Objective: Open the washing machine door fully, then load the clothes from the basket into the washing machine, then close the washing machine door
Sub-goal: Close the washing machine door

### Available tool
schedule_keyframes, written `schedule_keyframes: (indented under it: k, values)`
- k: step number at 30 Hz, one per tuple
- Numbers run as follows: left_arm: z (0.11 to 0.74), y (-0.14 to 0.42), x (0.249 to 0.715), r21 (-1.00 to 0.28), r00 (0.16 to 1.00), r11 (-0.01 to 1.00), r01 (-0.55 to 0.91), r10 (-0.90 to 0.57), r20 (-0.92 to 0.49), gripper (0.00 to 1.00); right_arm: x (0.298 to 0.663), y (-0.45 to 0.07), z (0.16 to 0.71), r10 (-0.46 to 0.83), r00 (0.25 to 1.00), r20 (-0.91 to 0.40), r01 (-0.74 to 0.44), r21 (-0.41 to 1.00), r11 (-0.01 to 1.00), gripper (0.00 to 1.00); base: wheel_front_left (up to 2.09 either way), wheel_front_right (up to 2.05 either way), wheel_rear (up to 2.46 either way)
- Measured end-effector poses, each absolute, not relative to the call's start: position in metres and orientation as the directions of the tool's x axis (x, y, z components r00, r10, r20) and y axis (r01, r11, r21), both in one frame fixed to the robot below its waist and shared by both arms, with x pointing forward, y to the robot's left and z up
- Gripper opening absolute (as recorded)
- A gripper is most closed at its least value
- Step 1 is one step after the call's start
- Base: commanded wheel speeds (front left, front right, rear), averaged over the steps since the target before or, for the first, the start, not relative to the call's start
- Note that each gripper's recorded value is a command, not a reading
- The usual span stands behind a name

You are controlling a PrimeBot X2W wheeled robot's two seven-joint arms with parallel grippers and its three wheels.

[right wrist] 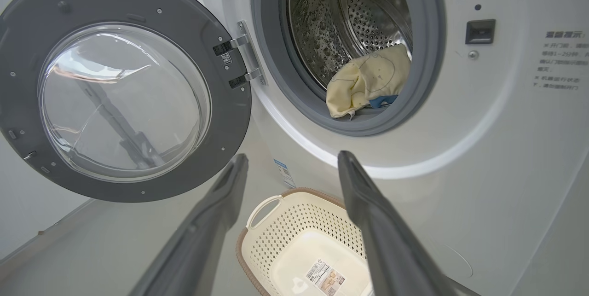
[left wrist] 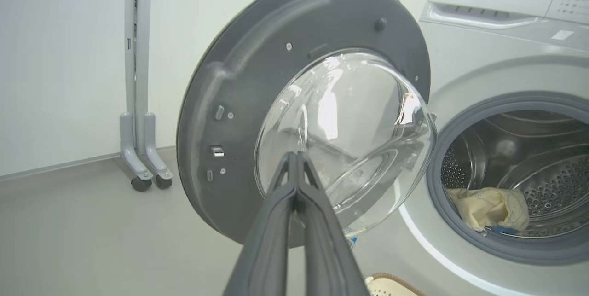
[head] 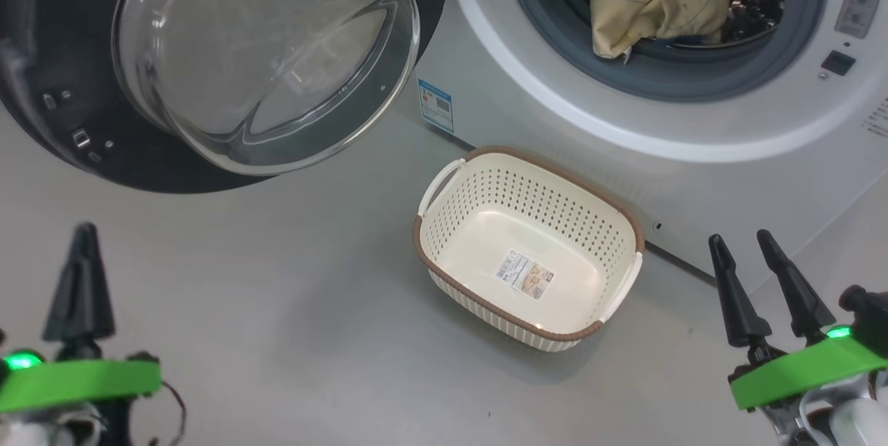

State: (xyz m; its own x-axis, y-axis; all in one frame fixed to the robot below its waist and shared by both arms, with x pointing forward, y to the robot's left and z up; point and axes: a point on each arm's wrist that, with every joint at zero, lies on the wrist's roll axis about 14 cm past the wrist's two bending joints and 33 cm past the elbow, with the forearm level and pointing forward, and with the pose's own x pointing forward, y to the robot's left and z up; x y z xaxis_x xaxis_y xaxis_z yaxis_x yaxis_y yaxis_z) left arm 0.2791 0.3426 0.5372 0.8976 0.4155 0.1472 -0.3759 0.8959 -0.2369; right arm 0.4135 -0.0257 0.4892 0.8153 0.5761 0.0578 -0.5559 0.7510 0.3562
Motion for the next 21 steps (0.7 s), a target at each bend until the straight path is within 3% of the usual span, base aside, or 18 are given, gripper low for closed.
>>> schedule_keyframes:
  k: [5, 11, 15, 21]
  values:
    - [0.604, 0.382, 0.292, -0.270, 0.838, 0.891, -0.364, 0.440, 0.324, 0.00, 0.425, -0.023, 0.483, 0.581, 0.812, 0.055, -0.558, 0.366, 0.745, 1.00, 0.00, 0.00, 0.00]
    - [0.665, 0.441, 0.295, -0.324, 0.754, 0.869, -0.373, 0.487, 0.440, 0.00, 0.439, -0.021, 0.474, 0.587, 0.808, 0.048, -0.561, 0.370, 0.741, 1.00, 0.00, 0.00, 0.00]
    - [0.680, 0.475, 0.298, -0.433, 0.716, 0.822, -0.369, 0.549, 0.431, 0.00, 0.442, -0.021, 0.466, 0.594, 0.804, 0.035, -0.562, 0.371, 0.739, 1.00, 0.00, 0.00, 0.00]
    - [0.681, 0.508, 0.320, -0.542, 0.744, 0.757, -0.365, 0.587, 0.319, 0.00, 0.447, -0.017, 0.461, 0.605, 0.796, 0.031, -0.570, 0.378, 0.730, 1.00, 0.00, 0.00, 0.00]
